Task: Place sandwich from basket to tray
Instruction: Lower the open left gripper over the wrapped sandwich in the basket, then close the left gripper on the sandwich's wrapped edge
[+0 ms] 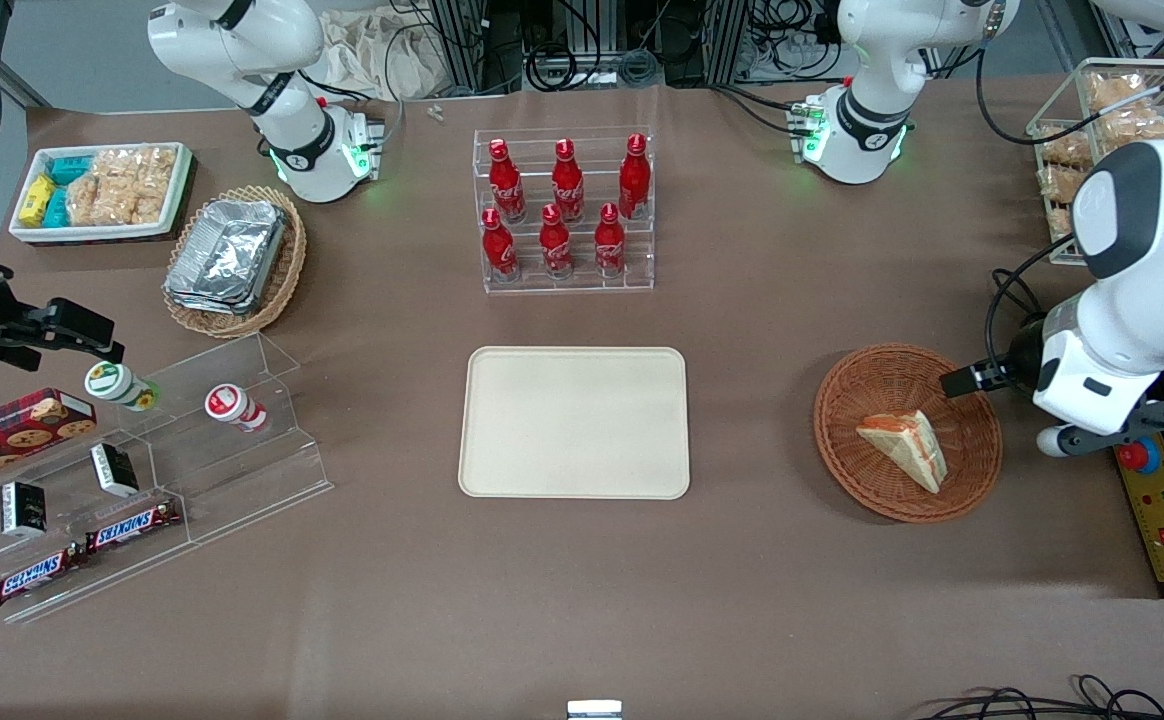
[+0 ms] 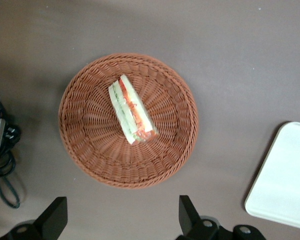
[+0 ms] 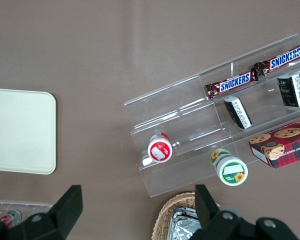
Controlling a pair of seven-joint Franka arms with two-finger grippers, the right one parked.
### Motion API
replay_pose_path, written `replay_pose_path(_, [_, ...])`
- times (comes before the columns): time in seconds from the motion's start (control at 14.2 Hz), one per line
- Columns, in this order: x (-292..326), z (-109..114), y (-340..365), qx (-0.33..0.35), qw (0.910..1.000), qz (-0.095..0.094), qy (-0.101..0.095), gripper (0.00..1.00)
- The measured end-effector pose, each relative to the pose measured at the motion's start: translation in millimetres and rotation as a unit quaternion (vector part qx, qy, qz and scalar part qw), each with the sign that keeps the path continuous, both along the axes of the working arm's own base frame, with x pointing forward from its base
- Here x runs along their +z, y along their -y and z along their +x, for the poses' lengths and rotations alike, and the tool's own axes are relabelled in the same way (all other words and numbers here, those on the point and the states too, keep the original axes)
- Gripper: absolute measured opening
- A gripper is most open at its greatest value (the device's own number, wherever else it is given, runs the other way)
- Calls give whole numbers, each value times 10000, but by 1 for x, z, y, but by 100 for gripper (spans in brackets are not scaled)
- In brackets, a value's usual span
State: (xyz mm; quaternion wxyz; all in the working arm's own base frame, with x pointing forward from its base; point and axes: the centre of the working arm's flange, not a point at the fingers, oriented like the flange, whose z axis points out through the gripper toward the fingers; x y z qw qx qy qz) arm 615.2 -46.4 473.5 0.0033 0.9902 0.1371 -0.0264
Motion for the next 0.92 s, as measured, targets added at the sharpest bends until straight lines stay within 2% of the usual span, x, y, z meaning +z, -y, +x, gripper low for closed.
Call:
replay_pose_path(0.42, [-37, 6, 3, 797, 9968, 6, 105, 100])
replay_pose_path(0.92, [-118, 30, 2, 1367, 9905, -48, 143, 100])
